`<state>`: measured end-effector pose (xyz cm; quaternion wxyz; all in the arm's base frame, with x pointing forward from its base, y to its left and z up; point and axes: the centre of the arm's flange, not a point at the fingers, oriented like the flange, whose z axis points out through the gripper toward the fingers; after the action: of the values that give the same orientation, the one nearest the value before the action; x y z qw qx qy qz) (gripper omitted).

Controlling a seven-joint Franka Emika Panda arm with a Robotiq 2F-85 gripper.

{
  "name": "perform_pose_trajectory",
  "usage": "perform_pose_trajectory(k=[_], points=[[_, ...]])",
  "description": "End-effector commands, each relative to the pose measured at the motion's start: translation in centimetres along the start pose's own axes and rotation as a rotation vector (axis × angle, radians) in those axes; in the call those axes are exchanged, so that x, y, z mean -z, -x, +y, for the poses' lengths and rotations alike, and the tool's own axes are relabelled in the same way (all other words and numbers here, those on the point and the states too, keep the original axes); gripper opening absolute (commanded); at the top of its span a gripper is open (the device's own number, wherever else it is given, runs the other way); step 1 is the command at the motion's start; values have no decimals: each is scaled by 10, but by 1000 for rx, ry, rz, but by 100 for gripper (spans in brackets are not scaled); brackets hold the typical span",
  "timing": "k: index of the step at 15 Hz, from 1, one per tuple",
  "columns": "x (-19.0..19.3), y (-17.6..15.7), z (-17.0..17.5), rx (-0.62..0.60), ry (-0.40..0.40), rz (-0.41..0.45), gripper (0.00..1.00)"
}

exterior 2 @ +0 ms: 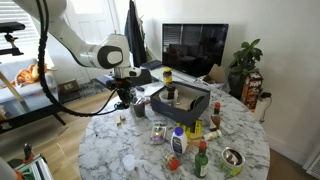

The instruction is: Put the toy car on the green lid then put the green lid on the clear cup on the table

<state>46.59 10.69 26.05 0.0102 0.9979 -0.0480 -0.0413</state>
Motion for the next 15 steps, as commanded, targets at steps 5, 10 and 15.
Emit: perform_pose_trajectory(k=[5,10,15], points=[[7,-44,-30,-78,-17,27,1],[-9,-60,-37,-143,-14,51,1],[-17,-75,-32,-223,-32,124,1]])
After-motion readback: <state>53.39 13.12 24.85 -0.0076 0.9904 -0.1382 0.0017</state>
